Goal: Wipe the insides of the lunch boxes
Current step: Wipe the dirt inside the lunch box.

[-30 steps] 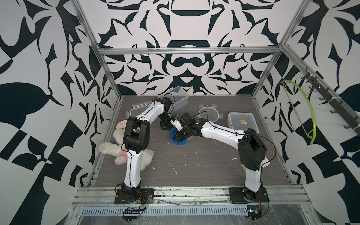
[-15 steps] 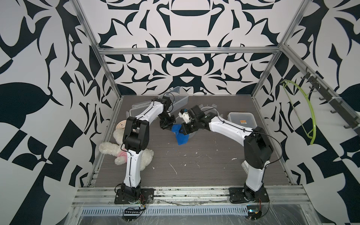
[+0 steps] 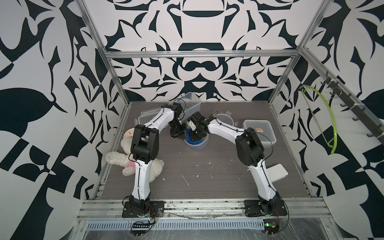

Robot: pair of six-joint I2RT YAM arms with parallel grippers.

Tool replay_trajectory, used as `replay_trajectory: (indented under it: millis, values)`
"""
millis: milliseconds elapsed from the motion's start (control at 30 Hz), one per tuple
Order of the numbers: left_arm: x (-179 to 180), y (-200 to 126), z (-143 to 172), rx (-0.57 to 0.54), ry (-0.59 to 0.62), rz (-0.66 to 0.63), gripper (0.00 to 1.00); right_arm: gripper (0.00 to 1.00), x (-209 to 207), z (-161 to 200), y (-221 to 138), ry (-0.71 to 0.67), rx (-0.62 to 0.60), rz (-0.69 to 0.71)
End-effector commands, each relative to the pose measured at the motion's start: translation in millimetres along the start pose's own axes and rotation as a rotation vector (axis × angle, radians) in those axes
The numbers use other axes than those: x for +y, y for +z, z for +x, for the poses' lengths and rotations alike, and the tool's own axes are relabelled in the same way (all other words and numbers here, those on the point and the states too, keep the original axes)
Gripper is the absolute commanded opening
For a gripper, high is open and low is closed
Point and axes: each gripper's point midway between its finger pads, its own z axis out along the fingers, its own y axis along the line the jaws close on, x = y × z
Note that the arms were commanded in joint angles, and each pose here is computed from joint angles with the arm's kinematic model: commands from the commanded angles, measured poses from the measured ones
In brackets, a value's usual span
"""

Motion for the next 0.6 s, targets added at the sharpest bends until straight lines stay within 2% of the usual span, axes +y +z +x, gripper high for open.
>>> replay_trajectory:
  millis: [0,100,233,300,367,467,567]
  values:
    - [-17,-13,-4,-0.023,0.023,0.049,0.0,0.0,6,24,-28,-0.101,0.093,0.052]
    - [-18,-15,-7,-0.031,0.027,0.051,0.0,0.0,-2,47,-34,-0.128,0.162,0.079]
    - [-14,-14,-4,-0.029,0.031,0.034,0.0,0.0,-56,58,-56,-0.16,0.231,0.334]
    - [-12,-12,-3,-0.022,0.029,0.031,0.0,0.0,-95,46,-70,-0.139,0.232,0.521]
    - [-11,-11,-1,-0.014,0.029,0.028,0.0,0.0,-115,28,-78,-0.1,0.2,0.614]
    - [-10,-10,3,-0.013,0.03,0.029,0.0,0.0,-118,-10,-74,-0.05,0.082,0.635]
    - [-14,-8,6,-0.002,0.037,0.036,0.0,0.0,-108,-51,-60,-0.002,-0.057,0.584]
